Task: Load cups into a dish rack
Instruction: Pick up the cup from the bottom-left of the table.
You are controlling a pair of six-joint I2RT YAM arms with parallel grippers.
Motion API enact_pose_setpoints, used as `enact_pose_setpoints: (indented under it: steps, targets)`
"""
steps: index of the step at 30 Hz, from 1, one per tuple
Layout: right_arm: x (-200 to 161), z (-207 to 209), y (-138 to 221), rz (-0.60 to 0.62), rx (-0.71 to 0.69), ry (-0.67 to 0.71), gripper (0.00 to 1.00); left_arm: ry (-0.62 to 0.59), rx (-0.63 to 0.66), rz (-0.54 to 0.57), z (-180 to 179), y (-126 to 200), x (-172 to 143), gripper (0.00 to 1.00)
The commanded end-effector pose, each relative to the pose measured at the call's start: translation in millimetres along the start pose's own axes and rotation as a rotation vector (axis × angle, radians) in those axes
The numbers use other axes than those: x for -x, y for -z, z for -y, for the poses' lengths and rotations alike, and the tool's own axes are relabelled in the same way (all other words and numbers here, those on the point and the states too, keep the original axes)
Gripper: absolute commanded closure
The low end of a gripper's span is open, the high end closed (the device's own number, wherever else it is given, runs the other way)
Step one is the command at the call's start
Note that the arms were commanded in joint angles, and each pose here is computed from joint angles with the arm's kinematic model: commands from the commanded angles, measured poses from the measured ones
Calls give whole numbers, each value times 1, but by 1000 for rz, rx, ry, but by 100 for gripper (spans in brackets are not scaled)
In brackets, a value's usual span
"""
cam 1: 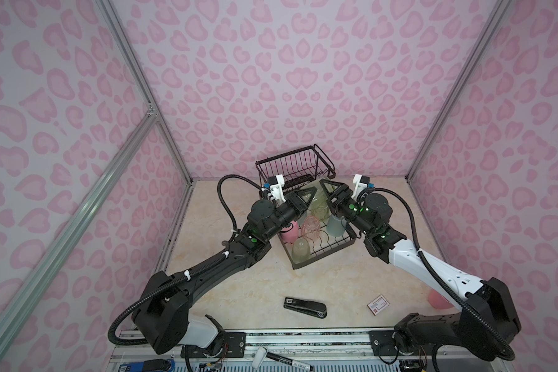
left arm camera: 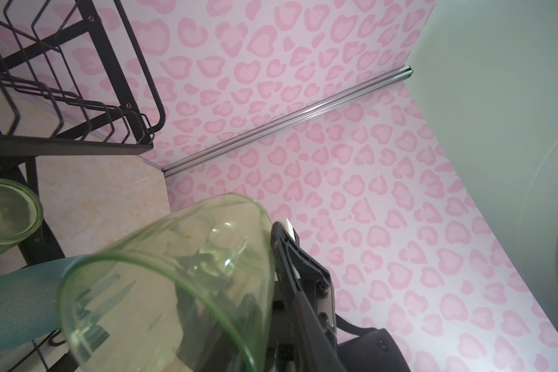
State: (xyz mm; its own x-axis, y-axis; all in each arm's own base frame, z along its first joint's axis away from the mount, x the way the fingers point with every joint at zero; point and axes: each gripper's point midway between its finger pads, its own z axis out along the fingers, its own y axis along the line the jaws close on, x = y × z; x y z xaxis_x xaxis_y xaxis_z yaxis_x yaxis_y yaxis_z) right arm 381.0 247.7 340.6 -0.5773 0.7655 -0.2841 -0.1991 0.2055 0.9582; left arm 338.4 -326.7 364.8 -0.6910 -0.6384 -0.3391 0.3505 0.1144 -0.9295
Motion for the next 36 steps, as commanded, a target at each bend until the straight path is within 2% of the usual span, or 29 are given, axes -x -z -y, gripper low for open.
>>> enact_pose_setpoints:
  steps: [1, 5, 13, 18, 31, 36]
  targets:
    - [1, -4, 0, 6, 16, 30, 44, -41, -51, 5, 19, 1, 4, 84]
    - [1, -7, 0, 1, 27, 38, 43, -50, -60, -1, 21, 0, 4, 97]
    - [4, -7, -1, 7, 42, 31, 22, -66, -85, -19, 28, 3, 1, 97]
    - [7, -7, -4, 1, 62, 1, 17, -73, -101, -33, 31, 4, -2, 97]
    - [3, -9, -12, -28, 94, -43, 16, -70, -121, -71, 26, -8, -10, 97]
    - [3, -8, -13, -31, 92, -43, 26, -60, -115, -81, 19, -13, -14, 97]
